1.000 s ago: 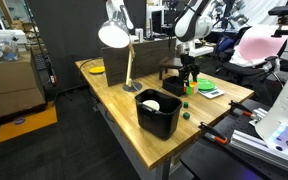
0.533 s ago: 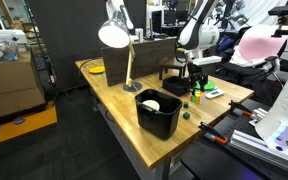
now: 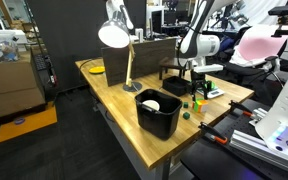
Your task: Take the cube from the black drawer and put it on the table
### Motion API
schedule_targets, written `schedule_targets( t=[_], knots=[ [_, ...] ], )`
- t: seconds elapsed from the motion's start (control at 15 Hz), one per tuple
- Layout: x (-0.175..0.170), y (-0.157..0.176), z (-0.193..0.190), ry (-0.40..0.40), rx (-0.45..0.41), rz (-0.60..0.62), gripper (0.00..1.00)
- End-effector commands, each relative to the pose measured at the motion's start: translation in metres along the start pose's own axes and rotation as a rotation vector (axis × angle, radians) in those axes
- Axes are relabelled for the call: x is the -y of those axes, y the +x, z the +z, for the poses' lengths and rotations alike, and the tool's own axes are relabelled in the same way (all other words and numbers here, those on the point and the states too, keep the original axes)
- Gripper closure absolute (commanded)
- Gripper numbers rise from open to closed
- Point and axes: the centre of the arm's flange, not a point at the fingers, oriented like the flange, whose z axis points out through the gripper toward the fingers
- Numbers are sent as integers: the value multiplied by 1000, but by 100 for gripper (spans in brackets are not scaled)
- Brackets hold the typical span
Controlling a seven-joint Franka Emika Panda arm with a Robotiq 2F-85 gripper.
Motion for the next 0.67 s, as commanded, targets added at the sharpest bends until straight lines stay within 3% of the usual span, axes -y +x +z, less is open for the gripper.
schedule_targets(
  t=[0.0, 0.13, 0.6],
  knots=[
    [0, 1, -2, 6, -4, 5, 20],
    [1, 2, -3, 8, -6, 7, 8],
    [1, 2, -3, 8, -6, 7, 7]
  ],
)
